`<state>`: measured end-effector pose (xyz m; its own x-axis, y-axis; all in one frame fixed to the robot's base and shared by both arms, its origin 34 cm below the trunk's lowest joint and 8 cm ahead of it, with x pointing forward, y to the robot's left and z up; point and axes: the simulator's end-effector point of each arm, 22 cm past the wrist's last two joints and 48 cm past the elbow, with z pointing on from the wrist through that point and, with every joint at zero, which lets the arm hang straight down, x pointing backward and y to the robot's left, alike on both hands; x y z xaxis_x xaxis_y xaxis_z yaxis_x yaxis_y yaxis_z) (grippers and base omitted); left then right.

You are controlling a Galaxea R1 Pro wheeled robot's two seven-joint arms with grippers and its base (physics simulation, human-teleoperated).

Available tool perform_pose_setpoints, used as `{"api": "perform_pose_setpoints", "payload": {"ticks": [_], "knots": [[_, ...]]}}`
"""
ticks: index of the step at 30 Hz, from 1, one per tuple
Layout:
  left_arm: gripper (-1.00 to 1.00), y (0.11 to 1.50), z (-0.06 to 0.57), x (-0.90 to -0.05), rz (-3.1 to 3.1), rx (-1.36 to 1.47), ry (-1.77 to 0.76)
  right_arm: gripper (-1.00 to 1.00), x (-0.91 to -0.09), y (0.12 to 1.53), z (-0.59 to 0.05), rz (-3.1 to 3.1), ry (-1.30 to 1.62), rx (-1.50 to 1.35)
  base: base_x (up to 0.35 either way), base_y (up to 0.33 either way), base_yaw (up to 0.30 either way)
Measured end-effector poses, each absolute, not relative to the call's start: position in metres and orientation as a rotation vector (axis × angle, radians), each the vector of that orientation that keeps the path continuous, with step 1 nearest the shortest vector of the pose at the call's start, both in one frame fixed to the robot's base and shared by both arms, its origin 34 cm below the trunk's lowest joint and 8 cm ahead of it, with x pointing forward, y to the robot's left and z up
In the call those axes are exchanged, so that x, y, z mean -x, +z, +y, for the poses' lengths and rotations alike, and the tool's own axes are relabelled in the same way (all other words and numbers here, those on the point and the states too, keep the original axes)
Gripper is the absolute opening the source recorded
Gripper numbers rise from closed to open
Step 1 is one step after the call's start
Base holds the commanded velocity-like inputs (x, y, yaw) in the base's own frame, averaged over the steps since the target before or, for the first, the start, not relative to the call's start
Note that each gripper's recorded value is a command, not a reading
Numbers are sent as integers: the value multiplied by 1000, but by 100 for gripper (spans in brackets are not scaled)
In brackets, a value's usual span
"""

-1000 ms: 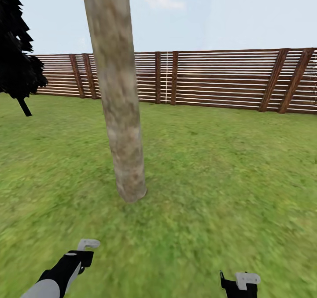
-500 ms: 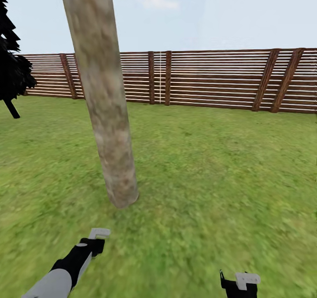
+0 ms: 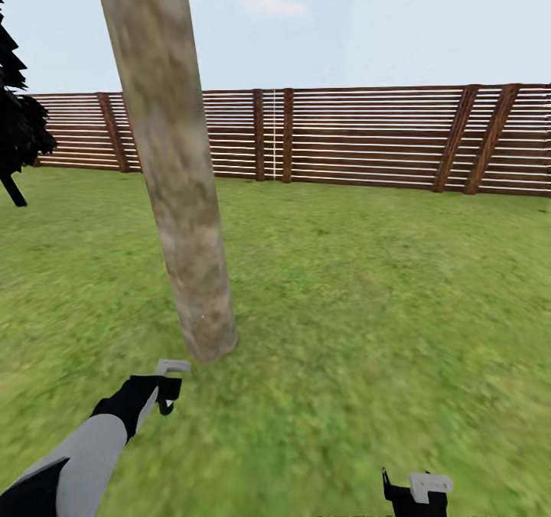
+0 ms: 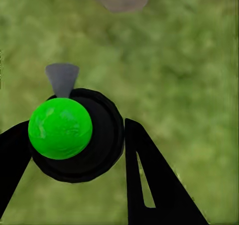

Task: In the garden, pick up the pesticide atomizer on the floor and spray pesticide onto both trees until each tree trunk is fully covered.

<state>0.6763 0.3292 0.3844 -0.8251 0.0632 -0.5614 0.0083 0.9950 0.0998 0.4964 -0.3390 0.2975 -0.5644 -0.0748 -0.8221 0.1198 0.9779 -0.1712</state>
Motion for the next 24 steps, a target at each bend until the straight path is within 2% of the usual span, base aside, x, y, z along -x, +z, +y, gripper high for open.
{"api": "perform_pose_setpoints", "payload": {"ticks": [3, 6, 10, 14, 19, 24], "knots": [[-100, 379, 314, -672, 2546, -65, 76, 100, -496, 298, -339, 2156, -256, -32, 36, 0, -43], [-100, 378, 292, -673, 2544, -82, 44, 100, -497, 298, -339, 2155, -256, -31, 278, 0, -4], [-100, 377, 298, -672, 2548, -89, 61, 100, -497, 298, -339, 2154, -254, -27, 197, 0, 0], [-100, 380, 344, -669, 2547, -66, 135, 100, -497, 298, -339, 2154, -254, -25, 1, 0, 0], [-100, 391, 312, -685, 2520, -70, 77, 100, -497, 298, -340, 2154, -256, -26, -127, 0, 0], [-100, 413, 320, -705, 2474, -68, 97, 100, -497, 298, -340, 2154, -257, -26, -107, 0, 0]]}}
